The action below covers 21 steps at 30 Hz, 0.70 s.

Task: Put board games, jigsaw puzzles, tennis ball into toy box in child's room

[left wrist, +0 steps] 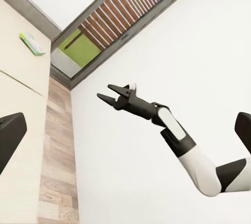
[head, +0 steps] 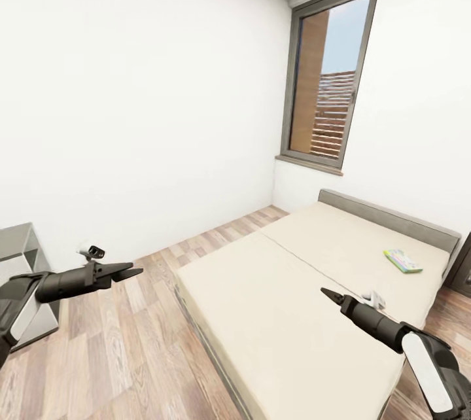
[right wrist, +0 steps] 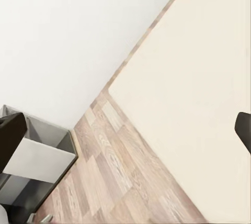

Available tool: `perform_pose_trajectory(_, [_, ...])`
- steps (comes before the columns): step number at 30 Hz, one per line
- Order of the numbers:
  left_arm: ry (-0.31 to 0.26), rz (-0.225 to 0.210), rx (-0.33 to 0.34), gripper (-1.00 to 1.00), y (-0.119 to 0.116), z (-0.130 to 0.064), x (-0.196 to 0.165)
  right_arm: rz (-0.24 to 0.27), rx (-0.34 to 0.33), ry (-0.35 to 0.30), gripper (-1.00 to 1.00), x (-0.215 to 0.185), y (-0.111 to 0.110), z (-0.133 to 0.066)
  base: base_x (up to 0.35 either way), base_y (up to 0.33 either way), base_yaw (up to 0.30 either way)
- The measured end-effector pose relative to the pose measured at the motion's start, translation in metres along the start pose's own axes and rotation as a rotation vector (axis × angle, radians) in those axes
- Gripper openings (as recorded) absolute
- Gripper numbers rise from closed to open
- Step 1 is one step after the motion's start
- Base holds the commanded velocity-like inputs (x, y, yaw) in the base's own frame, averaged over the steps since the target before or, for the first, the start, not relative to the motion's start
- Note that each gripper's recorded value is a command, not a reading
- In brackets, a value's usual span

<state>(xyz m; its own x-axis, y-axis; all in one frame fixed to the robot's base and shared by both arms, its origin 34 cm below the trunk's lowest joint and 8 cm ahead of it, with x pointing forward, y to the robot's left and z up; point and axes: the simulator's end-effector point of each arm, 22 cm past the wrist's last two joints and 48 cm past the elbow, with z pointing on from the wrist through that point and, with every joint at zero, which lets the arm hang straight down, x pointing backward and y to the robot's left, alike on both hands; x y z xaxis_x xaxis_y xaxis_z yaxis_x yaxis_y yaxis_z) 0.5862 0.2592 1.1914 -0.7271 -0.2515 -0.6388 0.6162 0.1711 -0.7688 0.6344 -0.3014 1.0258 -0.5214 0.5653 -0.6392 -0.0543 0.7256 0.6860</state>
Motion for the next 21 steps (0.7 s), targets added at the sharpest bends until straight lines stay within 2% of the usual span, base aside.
perform_pose_trajectory(2, [0.001,-0.009,-0.003,1.00,0.002,-0.001,0.004,-0.012,0.052,0.028,1.00,0.005,-0.004,0.003,0.000,-0.049,0.000])
perform_pose_trajectory(5, [0.001,-0.037,-0.039,1.00,0.014,-0.006,0.015,-0.070,0.161,0.090,1.00,0.017,0.000,0.010,0.000,-0.019,0.000])
perform_pose_trajectory(7, [0.003,-0.055,-0.107,1.00,0.032,-0.010,0.024,-0.138,0.241,0.120,1.00,0.029,0.012,0.016,0.000,-0.007,0.000])
perform_pose_trajectory(8, [0.004,-0.059,-0.129,1.00,0.037,-0.011,0.025,-0.154,0.261,0.125,1.00,0.032,0.016,0.018,0.000,-0.004,0.000])
perform_pose_trajectory(9, [0.006,-0.063,-0.179,1.00,0.049,-0.014,0.028,-0.171,0.297,0.130,1.00,0.037,0.021,0.020,0.000,-0.003,0.000])
perform_pose_trajectory(11, [0.008,-0.068,-0.236,1.00,0.062,-0.017,0.030,-0.184,0.335,0.135,1.00,0.043,0.025,0.022,0.000,-0.002,0.000])
perform_pose_trajectory(12, [0.010,-0.071,-0.292,1.00,0.074,-0.020,0.032,-0.187,0.360,0.138,1.00,0.048,0.028,0.024,0.000,-0.001,0.000])
perform_pose_trajectory(17, [0.019,-0.080,-0.489,1.00,0.116,-0.034,0.039,-0.184,0.395,0.145,1.00,0.060,0.039,0.028,0.000,0.000,0.000])
perform_pose_trajectory(21, [0.017,-0.095,-0.557,1.00,0.132,-0.042,0.043,-0.186,0.395,0.143,1.00,0.061,0.041,0.029,0.000,0.000,0.000])
